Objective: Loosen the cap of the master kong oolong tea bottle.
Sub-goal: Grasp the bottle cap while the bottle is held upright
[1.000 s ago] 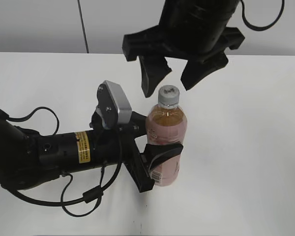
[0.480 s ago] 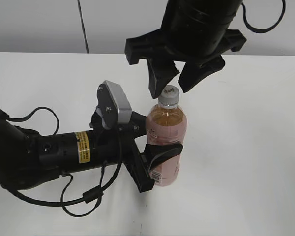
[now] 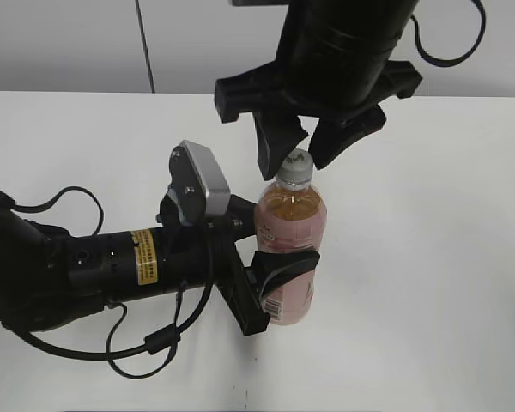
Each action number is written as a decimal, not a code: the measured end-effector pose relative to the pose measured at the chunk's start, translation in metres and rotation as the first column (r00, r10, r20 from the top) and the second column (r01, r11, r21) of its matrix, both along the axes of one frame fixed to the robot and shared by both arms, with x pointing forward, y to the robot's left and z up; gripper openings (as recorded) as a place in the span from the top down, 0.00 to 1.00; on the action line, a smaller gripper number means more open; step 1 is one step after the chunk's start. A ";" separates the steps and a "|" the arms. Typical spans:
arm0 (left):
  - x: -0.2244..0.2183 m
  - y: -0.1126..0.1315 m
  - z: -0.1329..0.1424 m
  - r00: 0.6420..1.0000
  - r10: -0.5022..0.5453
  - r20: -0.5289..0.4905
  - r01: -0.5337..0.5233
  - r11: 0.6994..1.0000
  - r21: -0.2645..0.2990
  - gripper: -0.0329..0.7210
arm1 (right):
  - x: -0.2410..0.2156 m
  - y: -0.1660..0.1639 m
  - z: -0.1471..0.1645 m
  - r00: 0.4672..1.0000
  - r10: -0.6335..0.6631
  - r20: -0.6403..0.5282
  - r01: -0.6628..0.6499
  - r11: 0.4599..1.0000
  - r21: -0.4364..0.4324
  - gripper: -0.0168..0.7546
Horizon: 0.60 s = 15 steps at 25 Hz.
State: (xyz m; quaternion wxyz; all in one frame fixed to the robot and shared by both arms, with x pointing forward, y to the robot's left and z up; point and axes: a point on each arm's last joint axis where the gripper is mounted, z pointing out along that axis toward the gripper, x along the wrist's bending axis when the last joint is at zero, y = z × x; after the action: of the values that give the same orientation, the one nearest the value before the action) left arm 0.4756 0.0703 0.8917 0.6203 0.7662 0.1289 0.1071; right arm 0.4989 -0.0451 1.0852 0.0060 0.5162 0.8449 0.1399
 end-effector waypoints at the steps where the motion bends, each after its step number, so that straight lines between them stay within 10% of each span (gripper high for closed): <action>1: 0.000 0.000 0.000 1.000 0.000 0.000 0.000 1.000 0.000 0.44 | 0.001 0.001 -0.002 1.000 0.000 -0.004 0.000 1.000 -0.004 0.45; 11: 0.000 0.000 0.000 1.000 0.001 0.000 -0.001 1.000 0.000 0.44 | 0.002 0.002 -0.005 0.978 0.206 0.035 -0.205 0.978 -0.048 0.62; 15: 0.000 0.000 0.000 1.000 0.001 0.000 -0.001 1.000 0.000 0.44 | 0.002 0.002 -0.005 0.758 0.644 0.101 -0.626 0.763 -0.161 0.62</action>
State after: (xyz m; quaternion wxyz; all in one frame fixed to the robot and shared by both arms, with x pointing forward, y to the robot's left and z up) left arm 0.4756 0.0703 0.8917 0.6204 0.7661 0.1291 0.1072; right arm 0.5010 -0.0435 1.0801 0.0522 0.1854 0.9736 0.1222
